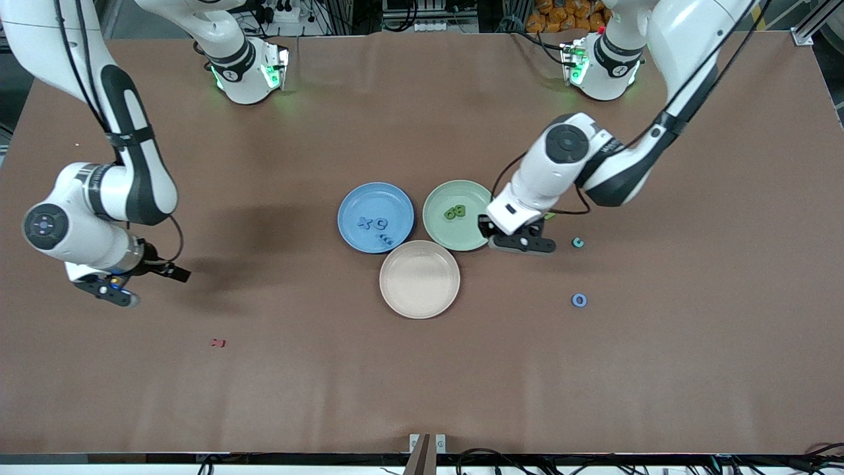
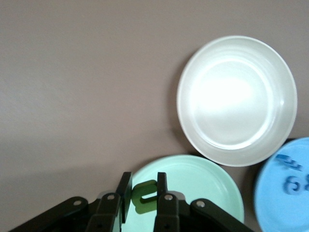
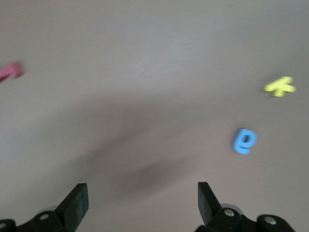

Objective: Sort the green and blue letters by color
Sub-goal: 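Drop the green n on the green plate while the right reaches g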

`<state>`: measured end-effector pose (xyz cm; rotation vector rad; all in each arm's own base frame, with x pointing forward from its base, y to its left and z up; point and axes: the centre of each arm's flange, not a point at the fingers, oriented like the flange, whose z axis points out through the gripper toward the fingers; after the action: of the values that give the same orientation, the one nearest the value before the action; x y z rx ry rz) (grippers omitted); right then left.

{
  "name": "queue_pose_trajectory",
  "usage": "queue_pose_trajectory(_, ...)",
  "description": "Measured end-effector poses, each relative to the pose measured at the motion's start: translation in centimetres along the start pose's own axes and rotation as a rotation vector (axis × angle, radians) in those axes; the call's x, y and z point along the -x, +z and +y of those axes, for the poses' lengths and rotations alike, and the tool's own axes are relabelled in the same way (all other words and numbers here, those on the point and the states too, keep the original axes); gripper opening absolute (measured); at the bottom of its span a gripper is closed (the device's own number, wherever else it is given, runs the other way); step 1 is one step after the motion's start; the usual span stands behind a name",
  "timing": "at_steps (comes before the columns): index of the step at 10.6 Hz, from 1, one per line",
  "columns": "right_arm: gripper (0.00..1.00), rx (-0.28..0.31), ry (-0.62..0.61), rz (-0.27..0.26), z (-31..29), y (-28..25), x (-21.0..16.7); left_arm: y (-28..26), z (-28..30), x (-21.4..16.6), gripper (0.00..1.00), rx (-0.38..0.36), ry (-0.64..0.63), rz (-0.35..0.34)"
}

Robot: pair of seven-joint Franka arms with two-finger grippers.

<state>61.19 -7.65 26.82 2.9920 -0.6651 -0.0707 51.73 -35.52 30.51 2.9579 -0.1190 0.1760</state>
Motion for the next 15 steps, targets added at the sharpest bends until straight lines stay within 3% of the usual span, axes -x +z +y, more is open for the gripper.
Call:
queue_pose_trajectory(3, 1.00, 0.007, 0.276, 0.024, 4.2, -0.1, -1.4, 0.6, 6.4, 4.1, 0.25, 0.003, -0.070, -0.030)
queue_pose_trajectory(5, 1.00, -0.015, 0.370, 0.067, 6.6, 1.5, -1.4, 1.4, 8.7, 6.0, 0.25, 0.008, -0.082, -0.051)
queue_pose_trajectory(7, 1.00, -0.028, 0.411, 0.112, 9.4, 4.7, -0.1, 2.7, 8.5, 6.5, 0.25, -0.009, -0.089, -0.081)
queue_pose_trajectory(11, 1.00, -0.018, 0.414, 0.097, 12.7, 6.2, 0.6, 7.3, 4.8, 9.5, 0.25, -0.163, -0.193, -0.212)
queue_pose_trajectory(12, 1.00, -0.020, 0.417, 0.091, 13.1, 6.4, 0.7, 7.6, 4.6, 10.1, 0.28, -0.199, -0.211, -0.231)
queue_pose_trajectory(15, 1.00, -0.037, 0.423, 0.097, 13.6, 7.7, 0.9, 6.8, 3.8, 8.9, 0.67, -0.234, -0.241, -0.232)
